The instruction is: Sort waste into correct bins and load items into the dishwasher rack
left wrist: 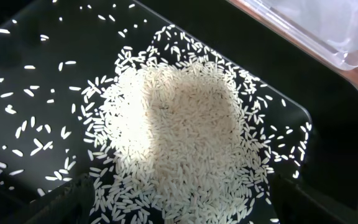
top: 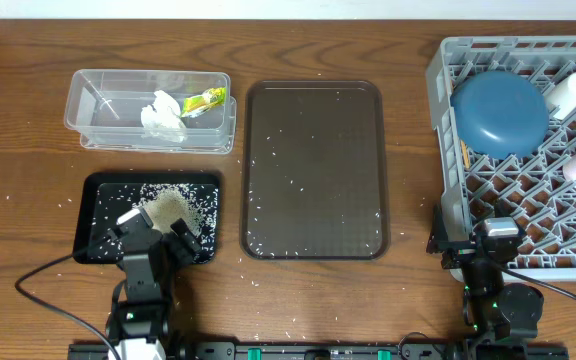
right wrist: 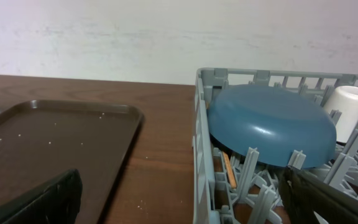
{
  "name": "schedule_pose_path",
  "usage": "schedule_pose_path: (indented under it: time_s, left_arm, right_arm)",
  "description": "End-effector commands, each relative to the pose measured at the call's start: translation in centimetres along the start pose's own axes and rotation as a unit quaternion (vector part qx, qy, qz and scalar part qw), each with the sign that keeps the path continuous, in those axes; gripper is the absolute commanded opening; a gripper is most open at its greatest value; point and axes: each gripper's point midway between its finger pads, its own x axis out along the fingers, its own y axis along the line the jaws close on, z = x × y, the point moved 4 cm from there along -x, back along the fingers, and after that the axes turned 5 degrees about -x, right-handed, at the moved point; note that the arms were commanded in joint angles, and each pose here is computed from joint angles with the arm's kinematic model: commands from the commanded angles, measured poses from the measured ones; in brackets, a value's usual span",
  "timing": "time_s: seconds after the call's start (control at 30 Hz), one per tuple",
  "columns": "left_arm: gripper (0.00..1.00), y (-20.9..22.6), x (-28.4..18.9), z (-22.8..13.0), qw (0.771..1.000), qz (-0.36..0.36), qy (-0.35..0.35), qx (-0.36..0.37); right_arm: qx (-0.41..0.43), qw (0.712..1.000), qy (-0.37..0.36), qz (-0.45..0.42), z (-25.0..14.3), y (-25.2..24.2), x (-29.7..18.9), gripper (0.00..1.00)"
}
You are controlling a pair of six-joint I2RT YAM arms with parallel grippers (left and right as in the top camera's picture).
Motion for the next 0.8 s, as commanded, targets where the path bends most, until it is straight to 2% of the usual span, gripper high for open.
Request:
schedule_pose_path:
  time_s: [0.0, 0.3, 0.47, 0.77]
  left_arm:
    - [0.92, 0.0, -0.3, 0.1, 1.000, -0.012, -0.020, -0.012]
    - [0.92, -0.5, -0.9, 0.7, 0.993, -0.064, -0.092, -0.019]
    - [0.92, -2.3, -1.7, 1.2, 0.983, -0.117, -0.126, 0.061]
    - [0.92, -4.0, -4.0, 3.0, 0.958, -0.163, -0.203, 0.117]
  right_arm:
    - [-0.003, 1.000, -0.001, -0.005, 0.0, -0.2, 0.0, 0.99]
    - [-0.003, 1.000, -0.001, -0.005, 0.0, -0.2, 0.0, 0.99]
    - [-0.003, 1.000, -0.001, -0.005, 0.0, -0.2, 0.0, 0.99]
    - [-0.003, 1.000, -0.001, -0.005, 0.0, -0.2, 0.0, 0.99]
